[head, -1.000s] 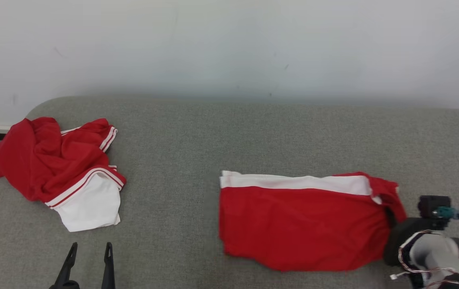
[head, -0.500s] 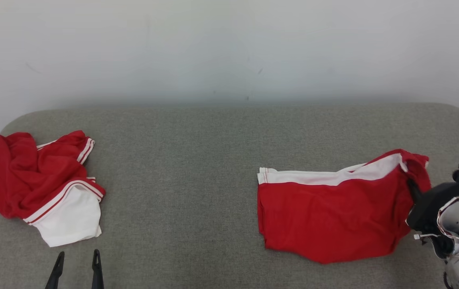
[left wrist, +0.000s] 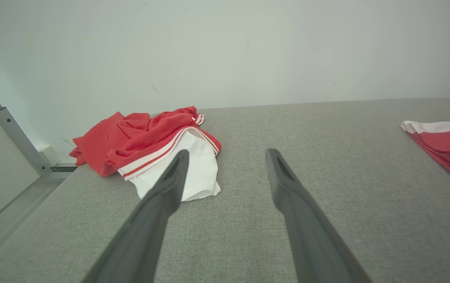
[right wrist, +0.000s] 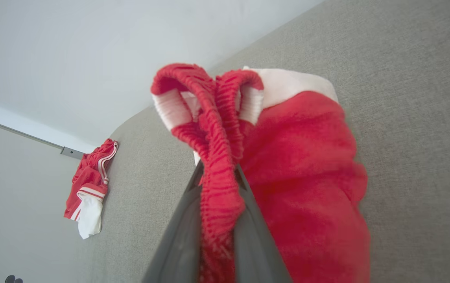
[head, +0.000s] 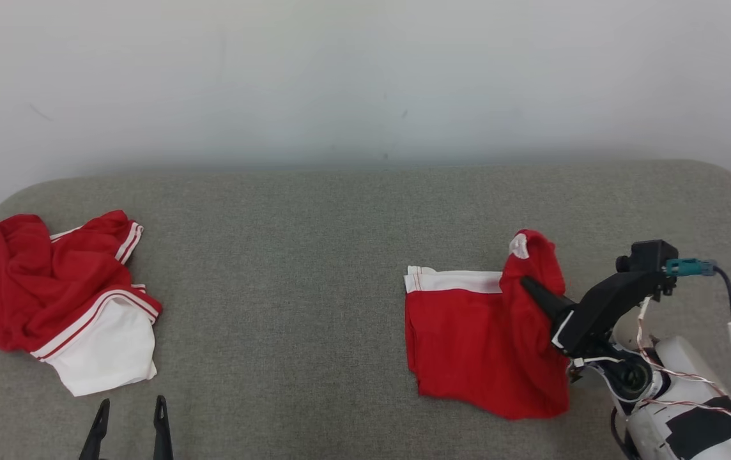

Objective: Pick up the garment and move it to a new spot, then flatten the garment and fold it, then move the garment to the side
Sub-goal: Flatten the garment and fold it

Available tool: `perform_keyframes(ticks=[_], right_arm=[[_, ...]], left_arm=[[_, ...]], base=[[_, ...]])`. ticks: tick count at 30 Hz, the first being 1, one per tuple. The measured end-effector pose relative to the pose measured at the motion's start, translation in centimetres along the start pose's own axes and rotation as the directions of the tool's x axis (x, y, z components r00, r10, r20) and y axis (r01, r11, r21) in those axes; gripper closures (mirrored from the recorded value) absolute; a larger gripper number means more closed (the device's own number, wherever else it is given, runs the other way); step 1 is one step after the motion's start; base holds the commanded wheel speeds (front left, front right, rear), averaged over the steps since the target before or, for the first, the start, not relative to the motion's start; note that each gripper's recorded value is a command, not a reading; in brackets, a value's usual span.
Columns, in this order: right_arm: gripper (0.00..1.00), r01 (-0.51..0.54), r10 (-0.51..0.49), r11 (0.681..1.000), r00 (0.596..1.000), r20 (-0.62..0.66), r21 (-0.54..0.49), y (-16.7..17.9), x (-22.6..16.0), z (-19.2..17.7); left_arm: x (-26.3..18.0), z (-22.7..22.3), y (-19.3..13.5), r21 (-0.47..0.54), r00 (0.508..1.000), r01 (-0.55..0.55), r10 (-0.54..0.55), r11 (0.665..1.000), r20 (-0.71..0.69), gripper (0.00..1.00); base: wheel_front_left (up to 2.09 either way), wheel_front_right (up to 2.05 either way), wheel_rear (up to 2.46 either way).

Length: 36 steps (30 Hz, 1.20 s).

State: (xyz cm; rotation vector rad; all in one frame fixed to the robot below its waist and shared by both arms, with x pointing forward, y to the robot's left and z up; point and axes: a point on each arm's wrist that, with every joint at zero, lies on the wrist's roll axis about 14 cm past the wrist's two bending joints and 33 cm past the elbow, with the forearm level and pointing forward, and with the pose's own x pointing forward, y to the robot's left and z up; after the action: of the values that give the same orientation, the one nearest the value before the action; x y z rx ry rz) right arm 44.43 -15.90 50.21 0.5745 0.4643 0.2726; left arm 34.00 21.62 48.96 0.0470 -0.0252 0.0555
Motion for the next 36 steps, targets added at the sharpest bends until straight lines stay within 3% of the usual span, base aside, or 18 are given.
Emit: perform_keyframes(ticks=[8,19,20,21,24,28,31,36], right_arm=[[1.0,-0.033,0.035,0.999,0.995,-0.089,0.03,3.1,3.2,-4.1],[1.0,0.007,-0.017,0.998,0.983,-0.181,-0.055,3.5,6.2,-7.5],[0.65,0.01,-0.02,0.998,0.983,-0.18,-0.057,3.4,6.3,-7.6],[0.03,0.011,-0.021,0.998,0.983,-0.18,-0.056,3.5,6.3,-7.7],[0.0,-0.011,0.0,0.997,0.989,-0.148,-0.074,4.2,6.3,-7.0],[0.0,-0.045,0.045,0.987,0.999,-0.004,-0.152,5.0,5.7,-3.1],[0.0,-0.043,0.089,0.955,0.985,0.145,-0.293,4.9,4.3,0.7],[0.0,0.015,0.103,0.932,0.946,0.306,-0.361,2.7,1.3,3.6]], left_arm=[[-0.1,-0.5,-0.1,-0.015,1.0,0.007,-0.007,1.0,-0.017,0.0],[0.1,-0.9,0.1,-0.026,0.999,-0.016,0.015,1.0,-0.03,0.0],[0.1,-0.9,0.2,-0.026,0.999,-0.021,0.02,0.999,-0.031,0.0],[0.1,-0.9,0.2,-0.027,0.999,-0.022,0.021,0.999,-0.032,0.0],[0.1,-0.9,0.3,-0.027,0.999,-0.025,0.024,0.999,-0.029,0.0],[0.1,-0.6,0.7,-0.023,0.999,-0.031,0.03,0.999,-0.022,0.0],[0.1,-0.5,0.9,-0.019,0.999,-0.032,0.032,0.999,-0.018,0.0],[0.2,-0.4,1.2,-0.014,0.999,-0.035,0.035,0.999,-0.013,0.0]], base=[[0.0,0.0,0.0],[0.0,0.0,0.0],[0.0,0.0,0.0],[0.0,0.0,0.0],[0.0,0.0,0.0],[0.0,0.0,0.0],[0.0,0.0,0.0],[0.0,0.0,0.0]])
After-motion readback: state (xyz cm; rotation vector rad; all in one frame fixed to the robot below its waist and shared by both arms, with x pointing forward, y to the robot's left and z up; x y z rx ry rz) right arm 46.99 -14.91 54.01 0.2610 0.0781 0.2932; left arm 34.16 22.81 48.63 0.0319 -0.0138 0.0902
